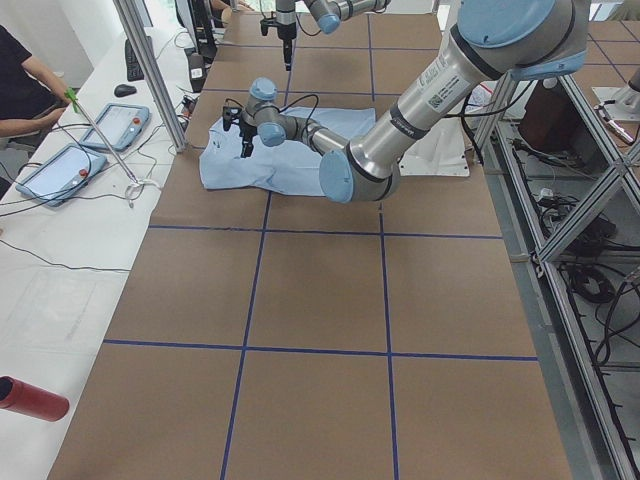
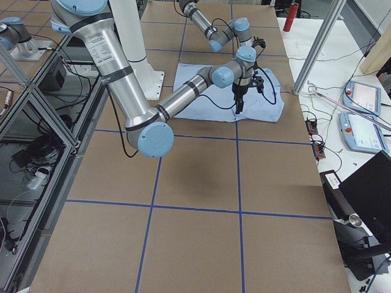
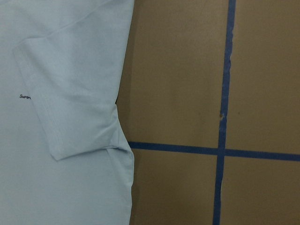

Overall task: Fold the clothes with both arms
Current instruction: 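Fold the sleeve nearest the left gripper inward toward the collar, then move both grippers to the shirt's hem corners nearest the robot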

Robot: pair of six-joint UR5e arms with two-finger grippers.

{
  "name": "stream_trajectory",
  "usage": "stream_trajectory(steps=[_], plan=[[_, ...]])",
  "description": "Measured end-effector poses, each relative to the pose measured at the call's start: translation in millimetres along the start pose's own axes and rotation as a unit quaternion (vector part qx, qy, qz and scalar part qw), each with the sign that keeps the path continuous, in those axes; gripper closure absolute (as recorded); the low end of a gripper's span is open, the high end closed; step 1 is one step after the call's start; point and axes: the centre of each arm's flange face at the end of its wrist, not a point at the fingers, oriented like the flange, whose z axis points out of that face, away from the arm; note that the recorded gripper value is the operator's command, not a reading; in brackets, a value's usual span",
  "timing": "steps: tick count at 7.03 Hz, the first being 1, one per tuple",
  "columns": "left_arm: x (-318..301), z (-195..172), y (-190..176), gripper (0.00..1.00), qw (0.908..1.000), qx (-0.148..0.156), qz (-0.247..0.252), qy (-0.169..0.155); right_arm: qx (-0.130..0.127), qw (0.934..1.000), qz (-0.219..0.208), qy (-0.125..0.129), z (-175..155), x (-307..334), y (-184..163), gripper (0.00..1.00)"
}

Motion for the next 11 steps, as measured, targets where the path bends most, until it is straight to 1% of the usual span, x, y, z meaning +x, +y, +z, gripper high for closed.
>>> stream_trajectory(steps=[1, 2, 3, 4, 5, 6, 7, 8, 11], plan=[[-24.6, -15.1, 16.0, 0.00, 0.9995, -0.031, 0.003, 0.007, -0.001, 0.9999, 0.012, -0.008, 12.7, -7.9, 30.6, 0.00], [-46.6, -34.8, 31.7, 0.00, 0.9988, -0.047, 0.015, 0.006, 0.001, 0.9995, 0.029, -0.008, 23.7, -23.4, 69.6, 0.00], [-63.1, -65.0, 54.7, 0.00, 0.9973, -0.060, 0.043, 0.000, 0.004, 0.9987, 0.051, -0.003, 39.0, -49.5, 118.4, 0.00], [-81.1, -106.7, 81.1, 0.00, 0.9951, -0.070, 0.071, -0.002, 0.011, 0.9973, 0.072, -0.002, 58.7, -82.0, 169.0, 0.00], [-98.0, -151.1, 100.7, 0.00, 0.9935, -0.073, 0.087, 0.002, 0.022, 0.9964, 0.082, -0.011, 81.4, -107.9, 217.3, 0.00], [-106.5, -181.9, 112.1, 0.00, 0.9928, -0.074, 0.094, 0.004, 0.026, 0.9955, 0.089, -0.019, 100.3, -117.0, 256.7, 0.00], [-107.7, -195.8, 117.3, 0.00, 0.9925, -0.074, 0.097, 0.005, 0.021, 0.9952, 0.094, -0.017, 113.7, -114.0, 281.8, 0.00], [-105.8, -201.0, 120.0, 0.00, 0.9923, -0.075, 0.099, 0.007, 0.012, 0.9953, 0.096, -0.009, 123.3, -105.9, 296.2, 0.00], [-98.2, -204.9, 123.3, 0.00, 0.9918, -0.075, 0.103, 0.014, -0.012, 0.9954, 0.096, 0.003, 134.0, -98.0, 311.4, 0.04]])
